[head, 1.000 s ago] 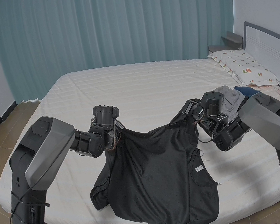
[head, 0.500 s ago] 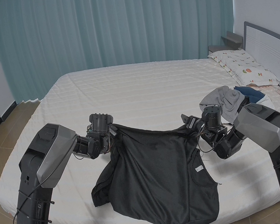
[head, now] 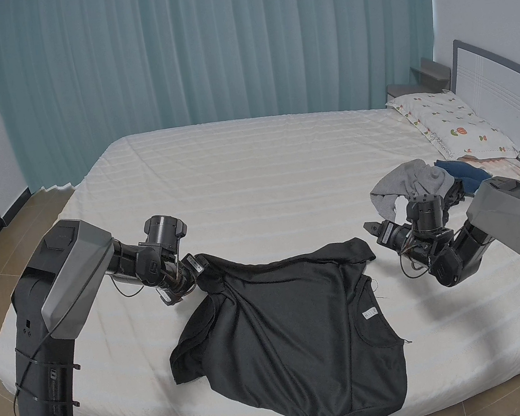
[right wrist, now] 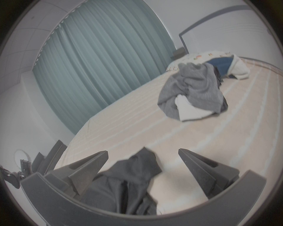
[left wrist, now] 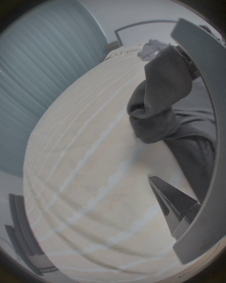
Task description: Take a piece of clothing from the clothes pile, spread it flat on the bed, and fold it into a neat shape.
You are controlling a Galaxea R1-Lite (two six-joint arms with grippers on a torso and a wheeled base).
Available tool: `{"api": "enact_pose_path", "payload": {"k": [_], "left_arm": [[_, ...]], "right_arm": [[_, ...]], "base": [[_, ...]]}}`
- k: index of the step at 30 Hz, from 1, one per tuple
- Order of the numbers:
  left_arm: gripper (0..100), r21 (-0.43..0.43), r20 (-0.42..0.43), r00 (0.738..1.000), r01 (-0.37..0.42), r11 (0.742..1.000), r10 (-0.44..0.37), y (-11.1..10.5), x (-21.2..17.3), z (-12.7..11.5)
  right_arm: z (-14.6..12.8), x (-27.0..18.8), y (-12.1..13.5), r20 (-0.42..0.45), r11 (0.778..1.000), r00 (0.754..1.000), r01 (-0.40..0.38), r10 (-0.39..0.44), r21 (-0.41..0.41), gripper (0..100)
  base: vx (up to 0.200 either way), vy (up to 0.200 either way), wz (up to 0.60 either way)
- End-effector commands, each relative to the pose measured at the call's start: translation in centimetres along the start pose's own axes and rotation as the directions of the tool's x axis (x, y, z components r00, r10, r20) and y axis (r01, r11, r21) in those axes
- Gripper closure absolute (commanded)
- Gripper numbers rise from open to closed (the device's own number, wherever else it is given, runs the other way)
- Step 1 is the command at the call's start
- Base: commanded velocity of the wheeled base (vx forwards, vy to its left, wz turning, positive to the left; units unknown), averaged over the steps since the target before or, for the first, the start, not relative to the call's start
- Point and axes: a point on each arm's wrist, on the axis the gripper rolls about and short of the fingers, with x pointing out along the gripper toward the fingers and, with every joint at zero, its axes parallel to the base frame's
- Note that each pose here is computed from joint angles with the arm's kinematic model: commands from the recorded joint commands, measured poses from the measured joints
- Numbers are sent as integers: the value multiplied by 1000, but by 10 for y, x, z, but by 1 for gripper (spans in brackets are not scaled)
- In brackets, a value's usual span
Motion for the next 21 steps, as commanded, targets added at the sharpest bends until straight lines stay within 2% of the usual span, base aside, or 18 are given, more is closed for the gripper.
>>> {"api": "enact_pose_path", "payload": {"k": [1, 6, 8, 9, 10, 14, 17, 18, 21], "left_arm": [[0, -30, -64, 994, 83, 996, -85, -6, -50, 10], [0, -76, -71, 989, 123, 989, -128, -9, -68, 19], [0, -84, -100, 984, 142, 986, -150, -9, -72, 20], [0, -91, -165, 975, 137, 986, -151, -5, -72, 16], [0, -92, -182, 972, 132, 987, -147, -6, -72, 16], [0, -102, -154, 981, 105, 989, -120, -3, -70, 19], [0, -110, -166, 980, 88, 990, -105, 6, -70, 17], [0, -109, -177, 981, 61, 992, -80, 15, -69, 11], [0, -114, -135, 984, 105, 988, -120, 25, -80, 6]], "right_arm": [[13, -39, -17, -77, 997, 997, -18, 24, 70, 0], [-3, -67, -26, -175, 998, 984, 6, 6, 63, 0], [-9, -72, -27, -195, 998, 981, 15, -3, 62, 0], [-15, -75, -29, -218, 998, 976, 25, -13, 54, 0], [-19, -77, -30, -231, 998, 973, 29, -17, 50, 0], [-28, -82, -34, -267, 998, 963, 48, -34, 45, 0], [-34, -84, -37, -288, 997, 956, 61, -47, 40, 0], [-38, -87, -39, -308, 997, 950, 72, -57, 37, 0], [-47, -93, -40, -341, 996, 938, 81, -66, 29, 0]], "base": [[0, 0, 0], [0, 0, 0], [0, 0, 0], [0, 0, 0], [0, 0, 0], [0, 0, 0], [0, 0, 0], [0, 0, 0], [0, 0, 0]]}}
